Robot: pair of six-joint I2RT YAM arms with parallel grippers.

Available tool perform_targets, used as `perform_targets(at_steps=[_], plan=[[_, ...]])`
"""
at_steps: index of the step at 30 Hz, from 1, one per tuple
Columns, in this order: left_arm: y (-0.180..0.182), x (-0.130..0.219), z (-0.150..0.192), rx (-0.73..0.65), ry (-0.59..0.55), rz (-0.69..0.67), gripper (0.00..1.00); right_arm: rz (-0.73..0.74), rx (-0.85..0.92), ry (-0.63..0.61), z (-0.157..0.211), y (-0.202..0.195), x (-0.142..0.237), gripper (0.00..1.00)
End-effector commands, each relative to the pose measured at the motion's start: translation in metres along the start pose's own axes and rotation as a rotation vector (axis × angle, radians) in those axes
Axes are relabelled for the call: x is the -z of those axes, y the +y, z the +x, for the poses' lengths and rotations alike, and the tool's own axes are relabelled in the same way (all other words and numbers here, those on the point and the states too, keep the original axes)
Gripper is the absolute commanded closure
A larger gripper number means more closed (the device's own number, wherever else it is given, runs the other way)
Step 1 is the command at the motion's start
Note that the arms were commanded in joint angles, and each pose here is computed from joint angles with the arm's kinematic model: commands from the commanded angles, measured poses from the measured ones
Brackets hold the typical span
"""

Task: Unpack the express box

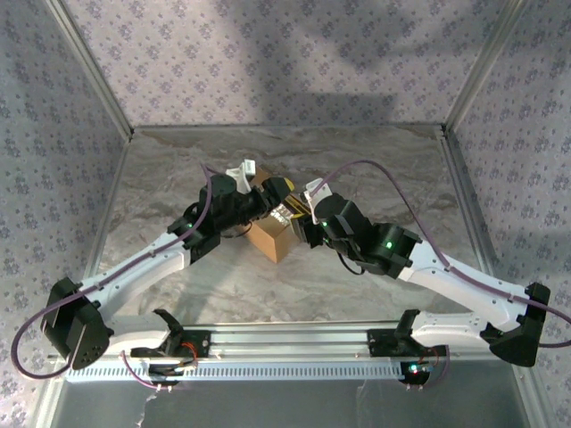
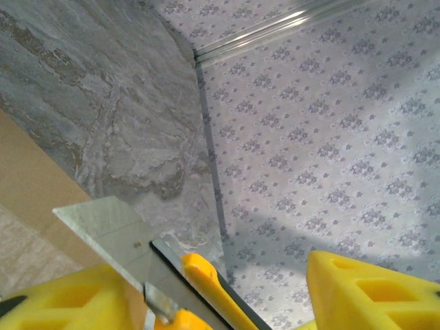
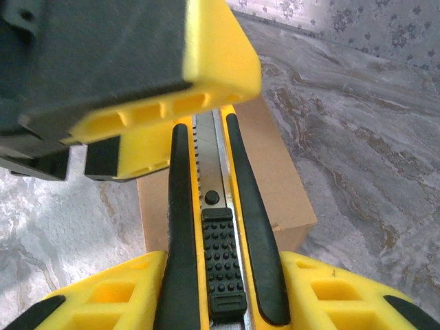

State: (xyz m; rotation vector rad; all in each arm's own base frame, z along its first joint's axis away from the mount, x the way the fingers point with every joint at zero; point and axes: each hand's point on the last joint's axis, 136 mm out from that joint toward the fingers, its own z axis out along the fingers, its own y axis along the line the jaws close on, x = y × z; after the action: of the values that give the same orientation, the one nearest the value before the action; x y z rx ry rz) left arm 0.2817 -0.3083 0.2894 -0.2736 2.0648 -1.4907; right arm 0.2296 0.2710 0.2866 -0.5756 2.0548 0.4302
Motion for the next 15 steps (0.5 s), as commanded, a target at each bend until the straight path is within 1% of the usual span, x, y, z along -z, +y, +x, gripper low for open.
perform_targets(at_steps=[1, 6, 8, 10, 13, 15], plan=[[-0.0299, -0.0018, -0.0061, -0.005, -0.006, 0.093, 0.44, -0.001, 0.002, -0.074, -0.025, 0.0037, 0.0082, 1.0], [-0.0322, -0.0063, -0.0057, 0.008, 0.0, 0.109, 0.52, -0.002, 0.008, -0.087, -0.0287, 0.0055, 0.0096, 1.0], [-0.0333, -0.0072, -0.0057, 0.011, 0.002, 0.114, 0.58, -0.001, 0.009, -0.088, -0.029, 0.0056, 0.0093, 1.0], [-0.0324, -0.0082, -0.0056, 0.016, 0.002, 0.114, 0.7, -0.001, 0.01, -0.09, -0.0295, 0.0059, 0.0094, 1.0], [-0.0309, -0.0082, -0.0058, 0.022, -0.001, 0.108, 0.92, -0.003, 0.006, -0.09, -0.0295, 0.0066, 0.009, 1.0], [-0.0291, -0.0084, -0.006, 0.027, -0.003, 0.102, 1.0, 0.003, -0.003, -0.088, -0.0282, 0.0051, 0.0082, 1.0]])
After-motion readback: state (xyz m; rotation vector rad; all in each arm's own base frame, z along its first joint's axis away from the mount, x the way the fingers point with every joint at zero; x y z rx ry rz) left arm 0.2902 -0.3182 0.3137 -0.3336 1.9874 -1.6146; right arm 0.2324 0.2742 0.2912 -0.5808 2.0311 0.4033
